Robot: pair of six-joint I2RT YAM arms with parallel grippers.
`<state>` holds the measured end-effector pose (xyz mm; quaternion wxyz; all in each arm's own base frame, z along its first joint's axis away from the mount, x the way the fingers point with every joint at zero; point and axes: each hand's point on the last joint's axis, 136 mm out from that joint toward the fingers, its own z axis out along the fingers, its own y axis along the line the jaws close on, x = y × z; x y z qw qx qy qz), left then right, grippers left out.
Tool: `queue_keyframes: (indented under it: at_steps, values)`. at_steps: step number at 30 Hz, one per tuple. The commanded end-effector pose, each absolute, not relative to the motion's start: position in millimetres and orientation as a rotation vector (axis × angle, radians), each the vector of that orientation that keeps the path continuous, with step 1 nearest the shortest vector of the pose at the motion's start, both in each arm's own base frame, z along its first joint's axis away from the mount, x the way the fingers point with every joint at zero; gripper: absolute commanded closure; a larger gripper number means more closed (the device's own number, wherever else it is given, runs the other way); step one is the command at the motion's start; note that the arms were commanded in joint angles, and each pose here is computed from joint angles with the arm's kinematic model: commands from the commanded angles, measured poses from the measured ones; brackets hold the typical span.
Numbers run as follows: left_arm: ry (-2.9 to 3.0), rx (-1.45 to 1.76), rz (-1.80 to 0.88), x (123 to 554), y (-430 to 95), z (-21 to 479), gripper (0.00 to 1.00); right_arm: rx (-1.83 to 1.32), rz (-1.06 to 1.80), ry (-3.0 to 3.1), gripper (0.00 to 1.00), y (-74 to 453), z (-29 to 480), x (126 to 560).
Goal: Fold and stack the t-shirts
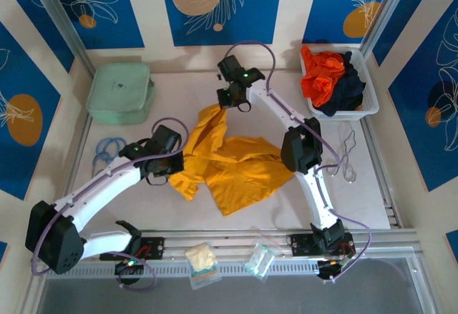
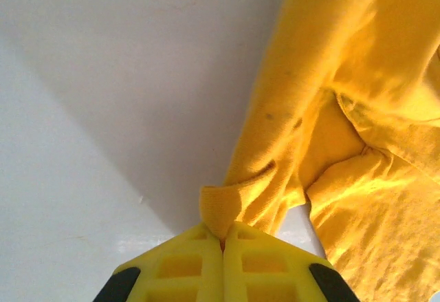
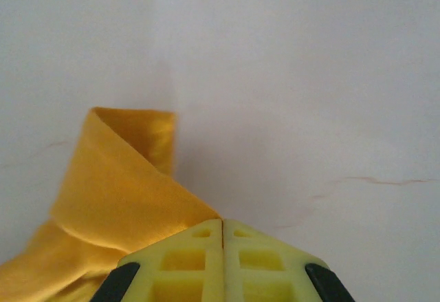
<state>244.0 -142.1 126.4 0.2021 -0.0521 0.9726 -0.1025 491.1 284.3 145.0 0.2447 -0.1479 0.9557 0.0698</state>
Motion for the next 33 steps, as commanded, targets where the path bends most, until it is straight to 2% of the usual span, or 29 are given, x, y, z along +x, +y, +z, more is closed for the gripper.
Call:
queue_keyframes:
  at_steps: [1,8,13,14,16,19,21,24,27,33]
  values:
    - [2.799,-0.059,-0.081,226,-118,124,1.00,-0.336,-0.009,2.533,1.00,243,167,520]
    - [2.799,-0.089,0.054,227,-102,127,1.00,-0.180,-0.040,2.452,1.00,211,181,567]
    - [2.778,-0.121,0.200,231,-86,128,1.00,-0.179,0.064,2.477,1.00,221,172,569]
    - [2.770,-0.127,0.232,233,-82,130,1.00,-0.185,0.084,2.493,0.92,223,172,564]
    - [2.746,-0.146,0.293,237,-76,136,0.89,-0.202,0.091,2.534,0.79,224,170,551]
    - [2.706,-0.171,0.365,243,-68,147,0.51,-0.260,0.147,2.602,0.59,229,168,517]
    - [2.688,-0.172,0.367,247,-69,153,0.35,-0.317,0.230,2.651,0.50,239,160,482]
    - [2.695,-0.156,0.338,253,-76,154,0.27,-0.365,0.475,2.711,0.44,265,151,427]
    - [2.729,-0.129,0.267,258,-92,145,0.25,-0.344,0.649,2.777,0.39,287,142,386]
    - [2.799,-0.066,0.073,256,-139,111,0.22,-0.269,0.605,2.908,0.32,306,105,344]
